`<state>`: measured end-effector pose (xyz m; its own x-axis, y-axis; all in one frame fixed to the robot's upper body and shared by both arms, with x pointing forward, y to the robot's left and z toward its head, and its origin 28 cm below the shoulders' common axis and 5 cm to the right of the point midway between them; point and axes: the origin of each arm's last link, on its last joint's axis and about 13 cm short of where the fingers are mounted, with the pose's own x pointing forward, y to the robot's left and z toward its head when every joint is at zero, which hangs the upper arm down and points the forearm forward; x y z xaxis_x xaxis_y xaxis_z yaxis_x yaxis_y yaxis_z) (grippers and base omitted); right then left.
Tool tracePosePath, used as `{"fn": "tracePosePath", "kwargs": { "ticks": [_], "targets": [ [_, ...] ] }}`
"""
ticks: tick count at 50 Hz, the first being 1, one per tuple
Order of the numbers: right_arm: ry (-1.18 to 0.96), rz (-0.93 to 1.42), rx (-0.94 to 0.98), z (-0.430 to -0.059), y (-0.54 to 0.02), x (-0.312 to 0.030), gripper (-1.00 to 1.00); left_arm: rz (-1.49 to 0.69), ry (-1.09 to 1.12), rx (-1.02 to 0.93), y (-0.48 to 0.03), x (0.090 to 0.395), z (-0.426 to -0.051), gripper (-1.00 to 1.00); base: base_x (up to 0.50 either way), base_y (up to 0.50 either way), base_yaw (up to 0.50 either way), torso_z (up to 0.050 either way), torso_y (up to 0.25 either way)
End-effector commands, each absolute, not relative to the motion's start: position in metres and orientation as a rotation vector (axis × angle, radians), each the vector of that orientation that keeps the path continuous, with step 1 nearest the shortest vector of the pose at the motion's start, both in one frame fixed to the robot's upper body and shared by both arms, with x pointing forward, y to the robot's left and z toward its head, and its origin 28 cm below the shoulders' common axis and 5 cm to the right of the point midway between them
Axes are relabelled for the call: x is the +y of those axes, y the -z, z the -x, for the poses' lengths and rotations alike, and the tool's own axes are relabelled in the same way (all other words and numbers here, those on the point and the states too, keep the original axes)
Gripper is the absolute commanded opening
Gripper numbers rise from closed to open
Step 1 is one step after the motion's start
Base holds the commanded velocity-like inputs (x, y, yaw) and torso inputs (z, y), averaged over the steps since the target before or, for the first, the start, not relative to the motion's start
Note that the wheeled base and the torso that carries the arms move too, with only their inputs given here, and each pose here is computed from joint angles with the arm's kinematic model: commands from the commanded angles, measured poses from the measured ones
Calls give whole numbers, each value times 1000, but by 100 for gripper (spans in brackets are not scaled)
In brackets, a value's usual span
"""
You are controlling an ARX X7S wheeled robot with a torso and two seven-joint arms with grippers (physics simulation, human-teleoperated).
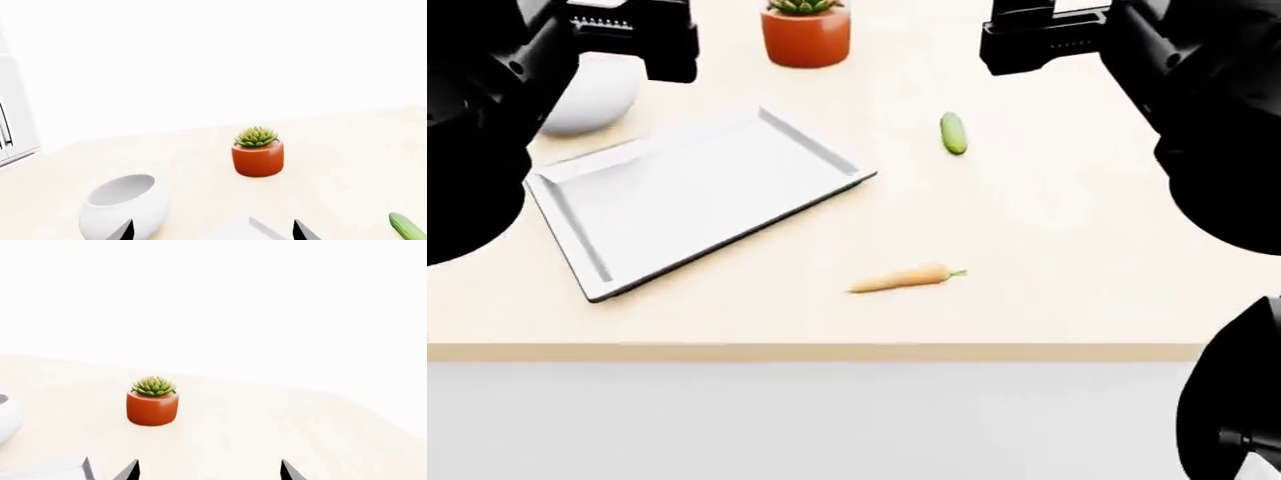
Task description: Place the two vegetables and bowl onto the tray for setting up a vegetable dip station.
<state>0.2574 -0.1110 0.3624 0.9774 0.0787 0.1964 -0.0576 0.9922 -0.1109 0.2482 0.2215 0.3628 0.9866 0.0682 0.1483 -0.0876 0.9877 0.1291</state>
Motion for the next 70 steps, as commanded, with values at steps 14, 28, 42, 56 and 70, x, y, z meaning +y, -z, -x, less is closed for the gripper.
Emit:
{"fn": "tracePosePath", "kwargs": {
  "ticks": [14, 28, 42, 56, 70],
  "targets": [
    [-93, 155, -219, -250, -375, -111, 100, -101, -50, -116, -372, 227, -237, 100, 394, 374, 0, 0, 0],
    [-87, 149, -233, -248, -379, -113, 100, -110, -46, -115, -370, 226, -238, 100, 297, 500, 0, 0, 1],
    [-98, 138, -240, -245, -384, -108, 100, -110, -48, -122, -371, 227, -236, 100, 104, 164, 0, 0, 0],
    [-74, 224, -108, -216, -398, -129, 100, -86, -64, -136, -377, 233, -234, 100, 0, 0, 0, 0, 0],
    [57, 236, 90, -201, -381, -164, 100, -85, -63, -131, -375, 233, -235, 100, 0, 0, 0, 0, 0]
  ]
}}
